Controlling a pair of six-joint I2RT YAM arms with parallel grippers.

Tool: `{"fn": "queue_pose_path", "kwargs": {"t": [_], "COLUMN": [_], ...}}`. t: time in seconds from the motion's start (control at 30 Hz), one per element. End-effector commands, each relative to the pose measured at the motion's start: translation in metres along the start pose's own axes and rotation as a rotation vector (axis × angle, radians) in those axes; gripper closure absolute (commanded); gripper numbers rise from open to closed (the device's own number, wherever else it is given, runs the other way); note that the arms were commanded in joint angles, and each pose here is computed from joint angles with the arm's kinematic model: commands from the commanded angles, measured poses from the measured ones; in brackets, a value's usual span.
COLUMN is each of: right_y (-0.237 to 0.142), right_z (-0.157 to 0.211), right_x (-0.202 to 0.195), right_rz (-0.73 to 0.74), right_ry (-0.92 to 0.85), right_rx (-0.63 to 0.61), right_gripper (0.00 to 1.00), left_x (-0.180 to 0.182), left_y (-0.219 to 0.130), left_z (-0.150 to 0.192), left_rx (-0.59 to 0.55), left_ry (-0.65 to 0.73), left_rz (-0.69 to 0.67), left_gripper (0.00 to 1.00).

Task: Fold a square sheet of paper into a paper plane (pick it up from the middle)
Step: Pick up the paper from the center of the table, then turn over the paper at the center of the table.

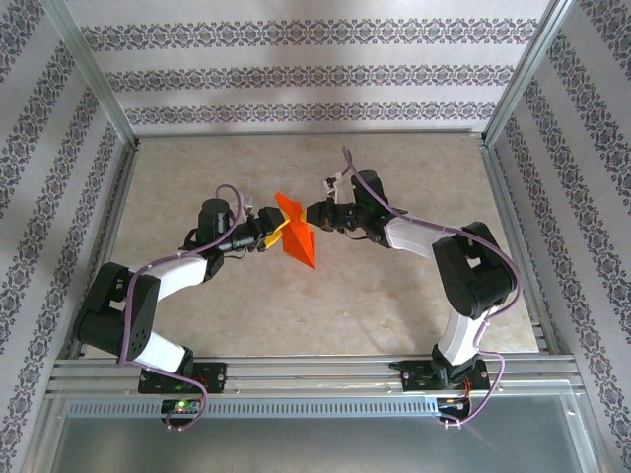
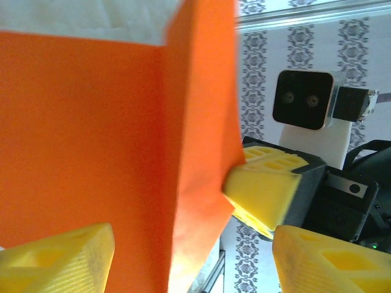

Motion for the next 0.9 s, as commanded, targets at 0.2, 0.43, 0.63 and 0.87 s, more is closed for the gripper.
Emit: {"fn": "queue_pose_path", "kwargs": {"t": [0.2, 0.43, 0.63, 0.87], "right_y": [-0.015, -0.013, -0.013, -0.013], "right_z": [-0.003, -0.005, -0.007, -0.008], "right_x": [0.04, 0.038, 0.036, 0.031], "right_rz": [-0.191, -0.229, -0.24, -0.239], "right_ry": [0.07, 0.129, 0.138, 0.16], "right_rx": [-0.006, 0.005, 0.004, 0.002], "right_gripper": [0.93, 0.92, 0.92, 0.89], "left_x": [-0.051, -0.057, -0.06, -0.062], "left_y": [0.002, 0.008, 0.008, 0.01], "left_z": [-0.006, -0.007, -0.009, -0.01], "left_rx": [-0.04, -0.022, -0.026, -0.029], "left_ry": [0.183, 0.204, 0.214, 0.233], "left_rz": [0.243, 0.292, 0.342, 0.351], "left_gripper": [0.35, 0.48, 0.57, 0.7]}}
Point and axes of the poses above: each hand's point on the last joint's axis, 136 mm out from that joint toward the fingers, its own y axis out along the fingers, its own x axis along the line the jaws close on, z = x × y, the point moved 7 cm from there along -y, back along the fingers, and after that the axes turned 14 degrees about y, right-handed, at the moved point
